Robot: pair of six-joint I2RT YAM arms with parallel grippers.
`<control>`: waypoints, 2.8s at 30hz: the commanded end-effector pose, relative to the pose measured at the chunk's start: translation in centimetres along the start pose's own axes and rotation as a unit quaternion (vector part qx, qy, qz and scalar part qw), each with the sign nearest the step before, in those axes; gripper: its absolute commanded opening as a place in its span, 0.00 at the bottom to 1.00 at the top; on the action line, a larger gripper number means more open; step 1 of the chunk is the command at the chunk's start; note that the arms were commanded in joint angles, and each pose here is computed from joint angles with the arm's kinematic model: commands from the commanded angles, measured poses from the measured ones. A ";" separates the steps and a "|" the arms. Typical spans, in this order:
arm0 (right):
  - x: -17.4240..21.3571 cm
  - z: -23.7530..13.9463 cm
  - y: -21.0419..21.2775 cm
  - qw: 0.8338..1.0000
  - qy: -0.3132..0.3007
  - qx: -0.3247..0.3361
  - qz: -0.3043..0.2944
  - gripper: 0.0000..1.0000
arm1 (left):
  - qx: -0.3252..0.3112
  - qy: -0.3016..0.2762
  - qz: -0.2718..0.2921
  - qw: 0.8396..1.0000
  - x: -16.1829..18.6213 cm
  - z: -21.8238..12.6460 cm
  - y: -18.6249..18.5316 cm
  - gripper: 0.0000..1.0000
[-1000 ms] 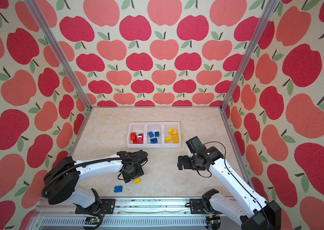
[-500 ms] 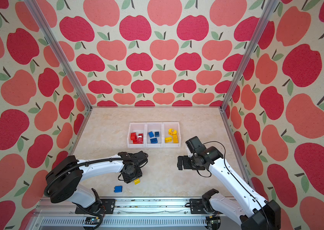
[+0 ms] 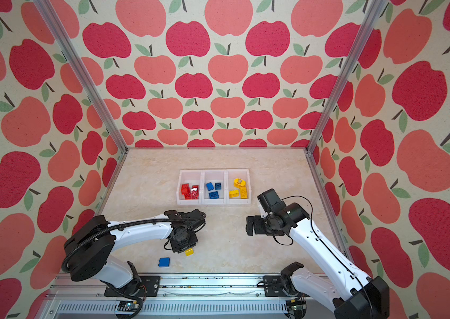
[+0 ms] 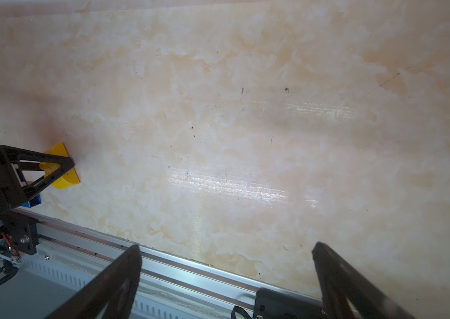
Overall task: Sort the legos into containers by color
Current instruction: 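Lift the yellow brick and carry it over the yellow compartment, then lower and open the left gripper to drop the yellow brick in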
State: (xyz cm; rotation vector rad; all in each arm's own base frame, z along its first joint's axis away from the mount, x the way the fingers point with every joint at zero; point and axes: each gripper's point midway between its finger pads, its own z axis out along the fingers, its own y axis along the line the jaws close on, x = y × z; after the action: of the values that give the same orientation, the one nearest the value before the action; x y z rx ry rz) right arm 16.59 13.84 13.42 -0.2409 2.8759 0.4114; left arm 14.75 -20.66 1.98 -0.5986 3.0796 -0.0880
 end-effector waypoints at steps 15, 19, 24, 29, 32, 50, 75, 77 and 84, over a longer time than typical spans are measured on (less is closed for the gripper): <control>0.3 0.8 -0.4 0.999 -0.008 -0.005 0.032 0.99 | 0.081 -0.068 0.130 0.986 -3.7 -7.5 -8.7 0.13; 0.4 0.7 -0.6 0.999 -0.013 -0.006 0.040 0.99 | 0.106 -0.079 0.157 0.979 -4.8 -9.0 -11.6 0.13; 0.5 0.3 -0.7 0.998 -0.021 -0.010 0.050 0.99 | 0.135 -0.087 0.185 0.969 -5.9 -10.5 -15.2 0.12; 0.6 -0.1 -0.6 0.997 -0.031 -0.031 0.064 0.99 | 0.161 -0.095 0.217 0.958 -6.8 -11.7 -18.8 0.11; 0.6 -0.3 -0.2 0.995 -0.039 -0.053 0.072 0.99 | 0.174 -0.100 0.232 0.952 -7.2 -12.2 -20.8 0.10; 0.5 -1.0 0.7 0.983 -0.048 -0.132 0.116 0.99 | 0.202 -0.098 0.280 0.933 -10.6 -9.6 -30.1 0.08; 1.0 -1.8 0.1 0.982 -0.057 -0.123 0.134 0.99 | 0.195 -0.090 0.263 0.940 -15.0 -4.9 -32.0 0.15; 1.1 -1.9 0.1 0.982 -0.058 -0.121 0.135 0.99 | 0.193 -0.092 0.262 0.941 -15.2 -4.6 -32.0 0.17; 1.3 -2.2 -0.2 0.981 -0.065 -0.118 0.139 0.99 | 0.192 -0.097 0.256 0.942 -16.0 -4.3 -32.0 0.26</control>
State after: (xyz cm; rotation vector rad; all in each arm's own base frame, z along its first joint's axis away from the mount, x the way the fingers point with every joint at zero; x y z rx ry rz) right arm 15.22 13.50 15.18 0.1004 2.7223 0.8169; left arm 41.07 -44.21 8.16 0.1834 2.7977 -0.5729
